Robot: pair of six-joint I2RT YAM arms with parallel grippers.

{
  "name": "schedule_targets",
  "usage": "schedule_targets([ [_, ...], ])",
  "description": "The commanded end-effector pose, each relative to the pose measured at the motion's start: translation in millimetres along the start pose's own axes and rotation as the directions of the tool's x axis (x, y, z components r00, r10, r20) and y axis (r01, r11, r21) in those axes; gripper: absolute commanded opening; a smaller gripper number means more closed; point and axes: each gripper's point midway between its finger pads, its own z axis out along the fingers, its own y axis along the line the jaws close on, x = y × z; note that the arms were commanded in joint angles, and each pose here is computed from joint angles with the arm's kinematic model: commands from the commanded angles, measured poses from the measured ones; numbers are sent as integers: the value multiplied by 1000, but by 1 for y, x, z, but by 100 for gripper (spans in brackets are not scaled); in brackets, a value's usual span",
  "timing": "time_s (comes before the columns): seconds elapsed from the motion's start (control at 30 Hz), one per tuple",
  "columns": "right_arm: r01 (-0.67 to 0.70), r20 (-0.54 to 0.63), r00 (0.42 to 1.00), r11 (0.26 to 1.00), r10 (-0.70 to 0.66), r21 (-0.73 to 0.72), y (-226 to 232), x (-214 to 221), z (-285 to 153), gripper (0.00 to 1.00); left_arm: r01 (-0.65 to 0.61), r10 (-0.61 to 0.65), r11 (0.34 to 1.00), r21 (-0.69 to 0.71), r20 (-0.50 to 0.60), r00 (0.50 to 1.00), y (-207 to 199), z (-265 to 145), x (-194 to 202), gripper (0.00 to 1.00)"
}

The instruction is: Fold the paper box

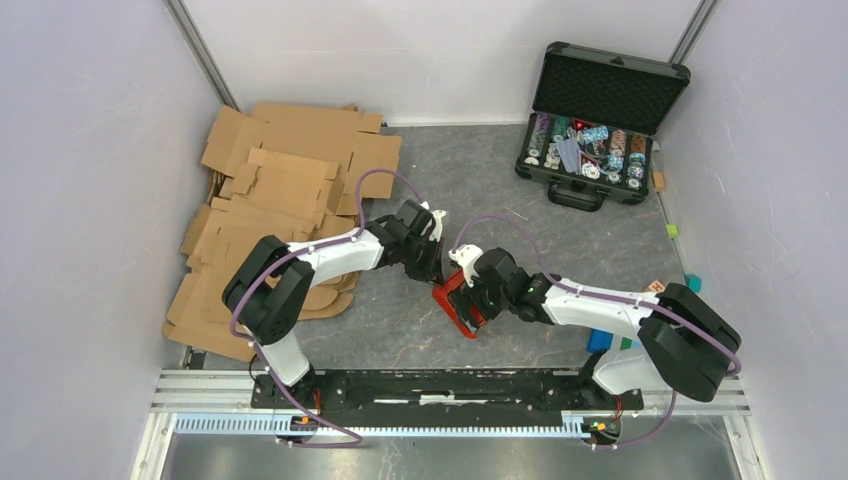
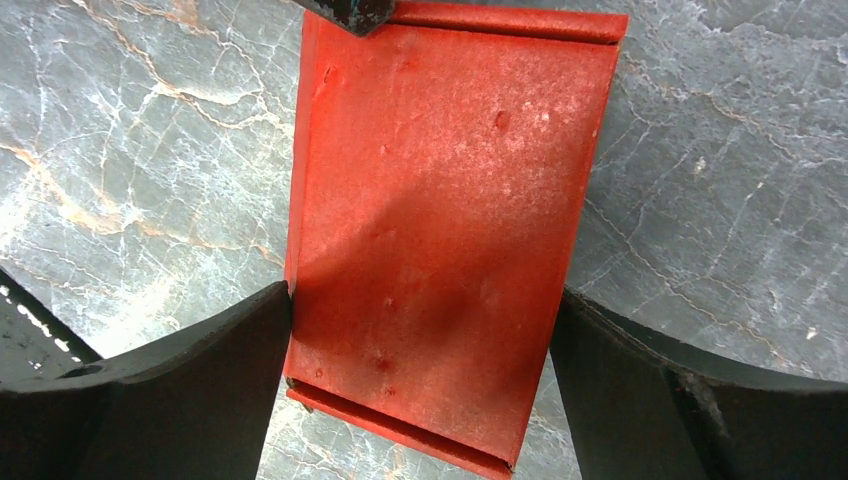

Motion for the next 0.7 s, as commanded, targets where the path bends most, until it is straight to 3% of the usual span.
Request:
schedule_targets([
  [0.0,47,-29,999,996,-45,75,-9,-1,-3,98,-1,1,1000,-13,22,1000,4,4,-2,6],
  [0.43,74,-85,995,985,-61,156,-24,15,3,98,17,-2,997,-79,196,981,7,-45,-20,15],
  [0.57,59,-37,998,992,-56,115,-16,5,2,99,42,-17,994,-100,239,971,13,-57,-20,17],
  [0.67,30,18,999,997,-31,69,-8,-7,-1,93,67,-35,992,-107,277,960,17,-67,-19,17],
])
